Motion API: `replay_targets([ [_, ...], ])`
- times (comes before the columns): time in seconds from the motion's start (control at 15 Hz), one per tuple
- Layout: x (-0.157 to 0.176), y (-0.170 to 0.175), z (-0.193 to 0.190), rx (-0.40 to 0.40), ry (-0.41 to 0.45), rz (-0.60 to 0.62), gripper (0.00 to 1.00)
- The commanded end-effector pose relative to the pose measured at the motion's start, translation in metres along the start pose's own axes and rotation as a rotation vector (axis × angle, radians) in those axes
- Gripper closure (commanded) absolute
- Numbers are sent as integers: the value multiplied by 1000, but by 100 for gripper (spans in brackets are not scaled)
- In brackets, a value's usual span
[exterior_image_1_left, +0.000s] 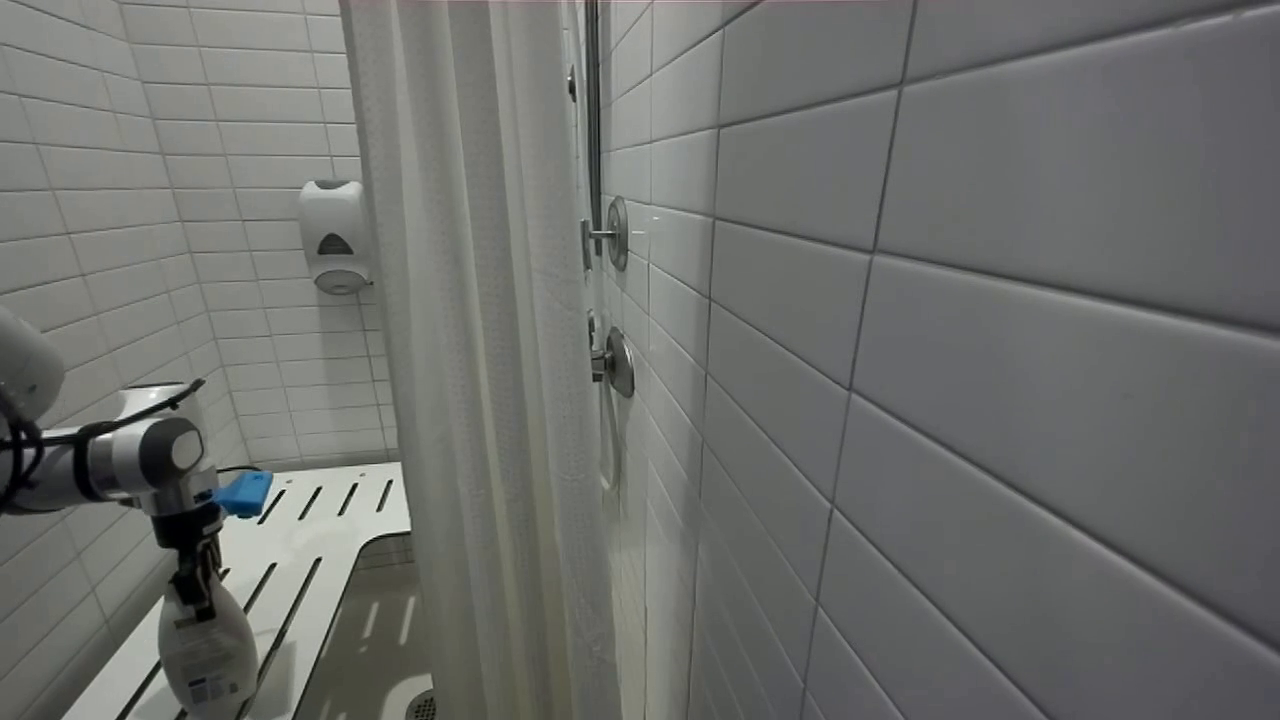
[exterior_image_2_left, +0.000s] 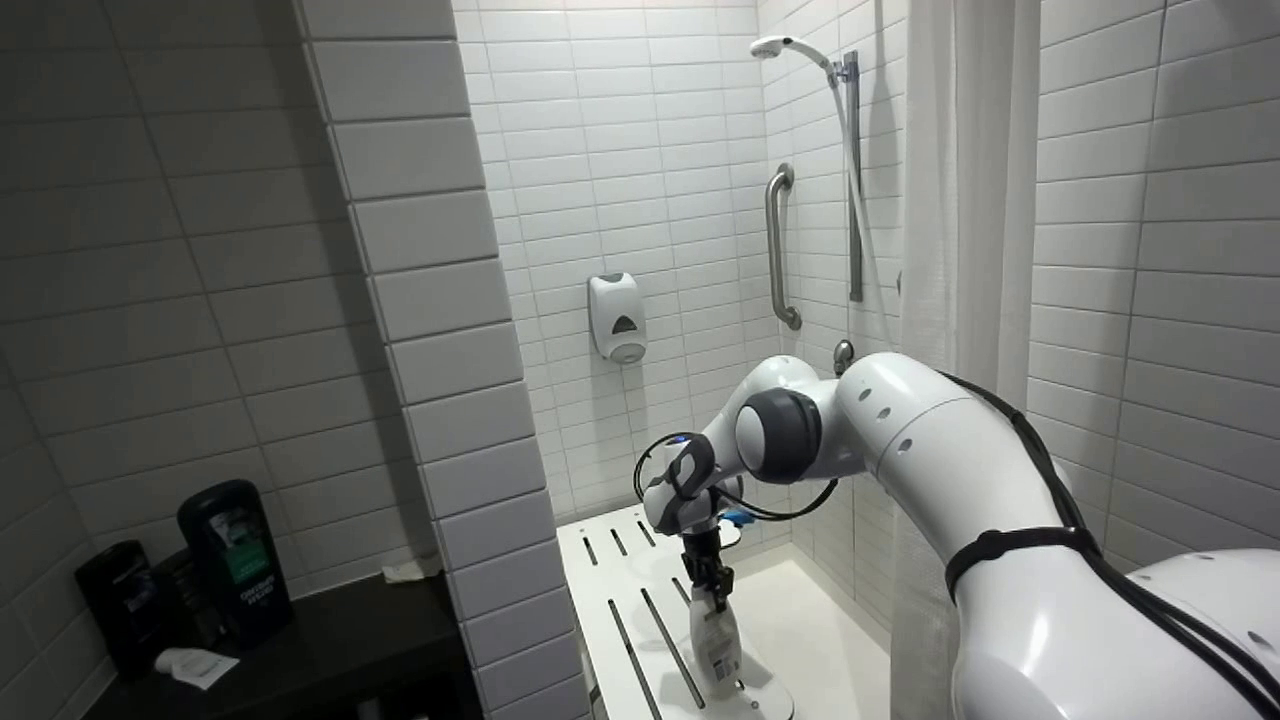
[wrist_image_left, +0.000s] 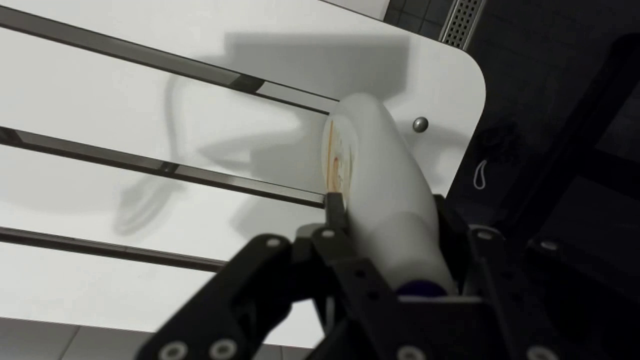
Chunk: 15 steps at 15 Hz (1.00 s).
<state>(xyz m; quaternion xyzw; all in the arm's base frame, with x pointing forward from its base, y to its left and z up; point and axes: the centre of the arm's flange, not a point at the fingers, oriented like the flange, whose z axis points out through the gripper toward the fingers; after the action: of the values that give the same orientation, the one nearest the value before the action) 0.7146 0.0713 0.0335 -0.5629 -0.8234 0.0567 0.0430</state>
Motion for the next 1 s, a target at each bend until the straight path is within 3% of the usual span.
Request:
replay_targets([
  [0.0, 36, -37, -57, 2, -89, 39, 81],
  [0.47, 89, -71, -156, -91, -199, 166, 81],
  [0.93, 125, -133, -263, -208, -207, 310, 81],
])
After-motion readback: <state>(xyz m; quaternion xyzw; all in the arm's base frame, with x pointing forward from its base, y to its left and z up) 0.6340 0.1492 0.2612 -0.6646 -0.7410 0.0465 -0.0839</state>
